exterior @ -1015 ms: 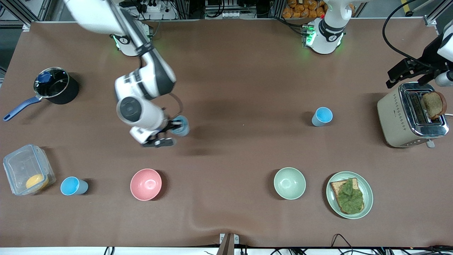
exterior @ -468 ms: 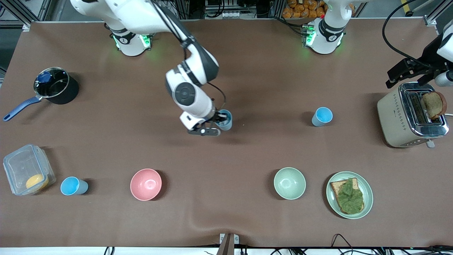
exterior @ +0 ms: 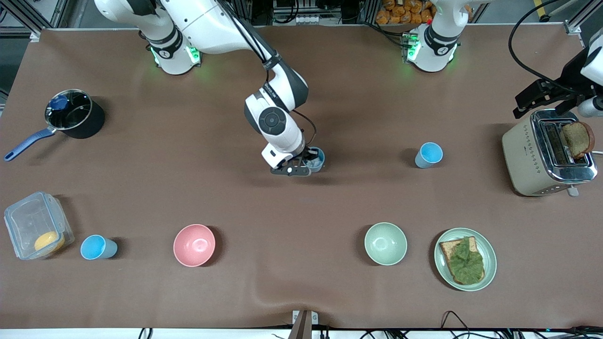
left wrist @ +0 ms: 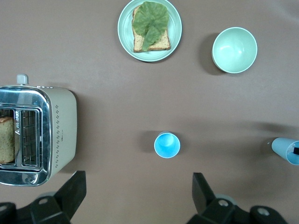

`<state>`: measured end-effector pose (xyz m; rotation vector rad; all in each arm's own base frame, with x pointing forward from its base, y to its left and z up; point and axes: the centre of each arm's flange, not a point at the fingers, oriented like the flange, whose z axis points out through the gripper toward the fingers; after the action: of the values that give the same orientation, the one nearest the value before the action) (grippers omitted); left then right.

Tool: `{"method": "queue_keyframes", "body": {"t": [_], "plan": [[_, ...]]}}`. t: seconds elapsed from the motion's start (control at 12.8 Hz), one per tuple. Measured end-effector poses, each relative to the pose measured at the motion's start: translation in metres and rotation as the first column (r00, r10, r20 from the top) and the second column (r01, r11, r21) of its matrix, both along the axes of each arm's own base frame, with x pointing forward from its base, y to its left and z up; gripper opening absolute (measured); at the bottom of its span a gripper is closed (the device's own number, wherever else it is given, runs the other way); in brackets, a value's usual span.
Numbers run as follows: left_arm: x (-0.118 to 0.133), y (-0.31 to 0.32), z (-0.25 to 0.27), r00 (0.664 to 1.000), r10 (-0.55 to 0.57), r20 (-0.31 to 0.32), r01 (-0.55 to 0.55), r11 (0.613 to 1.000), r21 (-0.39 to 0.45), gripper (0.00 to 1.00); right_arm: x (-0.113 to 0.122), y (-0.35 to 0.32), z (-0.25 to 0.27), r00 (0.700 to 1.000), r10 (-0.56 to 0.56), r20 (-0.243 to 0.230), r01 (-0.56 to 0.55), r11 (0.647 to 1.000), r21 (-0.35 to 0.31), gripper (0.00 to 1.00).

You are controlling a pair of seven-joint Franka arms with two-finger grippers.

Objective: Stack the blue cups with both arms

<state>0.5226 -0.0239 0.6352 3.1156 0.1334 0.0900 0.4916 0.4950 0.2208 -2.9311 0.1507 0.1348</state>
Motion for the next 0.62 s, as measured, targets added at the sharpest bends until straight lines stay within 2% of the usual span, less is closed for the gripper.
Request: {"method": "queue_keyframes", "body": {"t": [0.16, 0.31, 0.39, 0.55, 0.62], "plan": [[0.0, -0.004, 0.0, 1.0, -0.007, 0.0, 0.007, 1.0, 0.001, 1.0, 0.007, 0.001, 0.012, 1.0, -0.001, 0.012, 0.001, 1.0, 0.007, 0.45], [-0.001, -0.016, -0.001, 1.0, -0.03, -0.003, 0.03, 1.0, 0.003, 1.0, 0.017, -0.005, 0.045, 1.0, 0.0, -0.002, 0.0, 1.0, -0.003, 0.66], [0.0, -0.02, -0.003, 0.999, -0.036, -0.006, 0.036, 0.999, 0.004, 1.0, 0.027, -0.016, 0.075, 1.0, -0.006, -0.012, 0.006, 1.0, -0.013, 0.79], [0.003, -0.024, -0.009, 0.999, -0.043, -0.021, 0.043, 0.999, 0.004, 1.0, 0.05, -0.054, 0.15, 0.999, -0.033, -0.036, 0.032, 0.999, -0.042, 0.99], [0.006, -0.025, -0.015, 0.998, -0.046, -0.032, 0.046, 0.999, 0.002, 1.0, 0.061, -0.081, 0.186, 0.998, -0.048, -0.047, 0.045, 0.997, -0.059, 1.0]]}}
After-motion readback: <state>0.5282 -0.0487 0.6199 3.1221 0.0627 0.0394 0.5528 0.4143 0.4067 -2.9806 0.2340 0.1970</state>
